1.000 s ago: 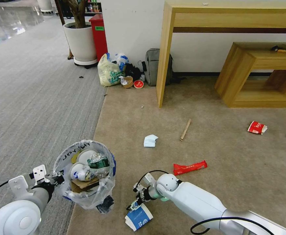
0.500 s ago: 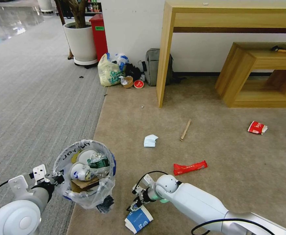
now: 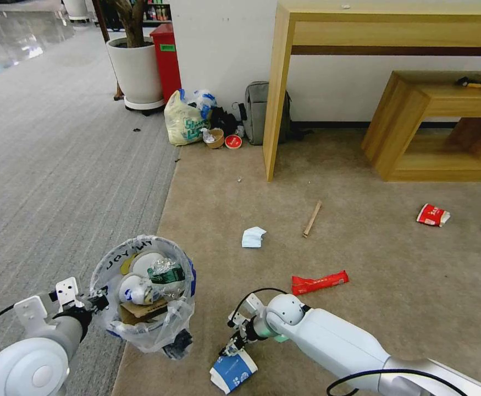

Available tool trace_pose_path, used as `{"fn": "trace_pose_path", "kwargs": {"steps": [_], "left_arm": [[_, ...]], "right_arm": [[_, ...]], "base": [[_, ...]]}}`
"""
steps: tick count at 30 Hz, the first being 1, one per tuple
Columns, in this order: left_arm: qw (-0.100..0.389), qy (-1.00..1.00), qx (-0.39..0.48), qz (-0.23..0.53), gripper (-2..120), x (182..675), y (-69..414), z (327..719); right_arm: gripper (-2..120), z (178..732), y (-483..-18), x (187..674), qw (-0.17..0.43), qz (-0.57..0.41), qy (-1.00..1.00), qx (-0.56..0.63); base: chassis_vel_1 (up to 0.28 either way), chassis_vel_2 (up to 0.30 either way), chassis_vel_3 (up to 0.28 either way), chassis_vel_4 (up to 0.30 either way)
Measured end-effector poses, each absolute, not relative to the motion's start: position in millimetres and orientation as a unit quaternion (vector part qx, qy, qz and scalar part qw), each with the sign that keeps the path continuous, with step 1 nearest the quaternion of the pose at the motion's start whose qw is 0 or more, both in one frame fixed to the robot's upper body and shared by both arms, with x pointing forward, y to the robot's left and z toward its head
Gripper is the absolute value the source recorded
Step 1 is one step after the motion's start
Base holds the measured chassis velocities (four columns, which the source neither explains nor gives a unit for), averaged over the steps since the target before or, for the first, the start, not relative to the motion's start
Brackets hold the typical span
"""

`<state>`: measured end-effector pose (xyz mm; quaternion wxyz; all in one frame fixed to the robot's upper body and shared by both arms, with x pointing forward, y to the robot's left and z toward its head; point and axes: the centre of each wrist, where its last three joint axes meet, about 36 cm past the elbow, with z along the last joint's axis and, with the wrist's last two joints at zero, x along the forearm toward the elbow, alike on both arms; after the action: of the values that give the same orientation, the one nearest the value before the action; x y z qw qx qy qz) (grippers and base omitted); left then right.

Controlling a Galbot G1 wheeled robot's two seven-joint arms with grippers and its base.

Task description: Pick up the trash bin and place the garbage on the floor into it.

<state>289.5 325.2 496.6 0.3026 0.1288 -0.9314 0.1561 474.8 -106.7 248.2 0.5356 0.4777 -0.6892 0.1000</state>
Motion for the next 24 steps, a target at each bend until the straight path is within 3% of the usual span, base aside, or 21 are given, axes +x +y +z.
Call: {"fn": "trace_pose_path", "kwargs": {"steps": [3, 11, 22, 24], "left_arm": [[0.303, -0.931, 0.129, 0.156, 0, 289.6, 325.2, 496.6], [0.303, -0.931, 0.129, 0.156, 0, 289.9, 325.4, 496.4], [0.302, -0.932, 0.128, 0.156, 0, 290.8, 325.7, 496.4], [0.302, -0.932, 0.129, 0.156, 0, 291.0, 325.8, 496.2]], "right_arm": [[68, 246.4, -106.2, 473.2, 0.537, 0.099, -0.689, 0.477], [51, 243.8, -105.4, 470.6, 0.538, 0.098, -0.689, 0.476], [13, 240.1, -108.1, 466.5, 0.540, 0.098, -0.691, 0.470], [2, 239.5, -108.2, 466.3, 0.540, 0.098, -0.693, 0.469]], "base": [[0.000, 0.000, 0.000, 0.000], [0.000, 0.000, 0.000, 0.000], [0.000, 0.000, 0.000, 0.000], [0.000, 0.000, 0.000, 0.000]]}}
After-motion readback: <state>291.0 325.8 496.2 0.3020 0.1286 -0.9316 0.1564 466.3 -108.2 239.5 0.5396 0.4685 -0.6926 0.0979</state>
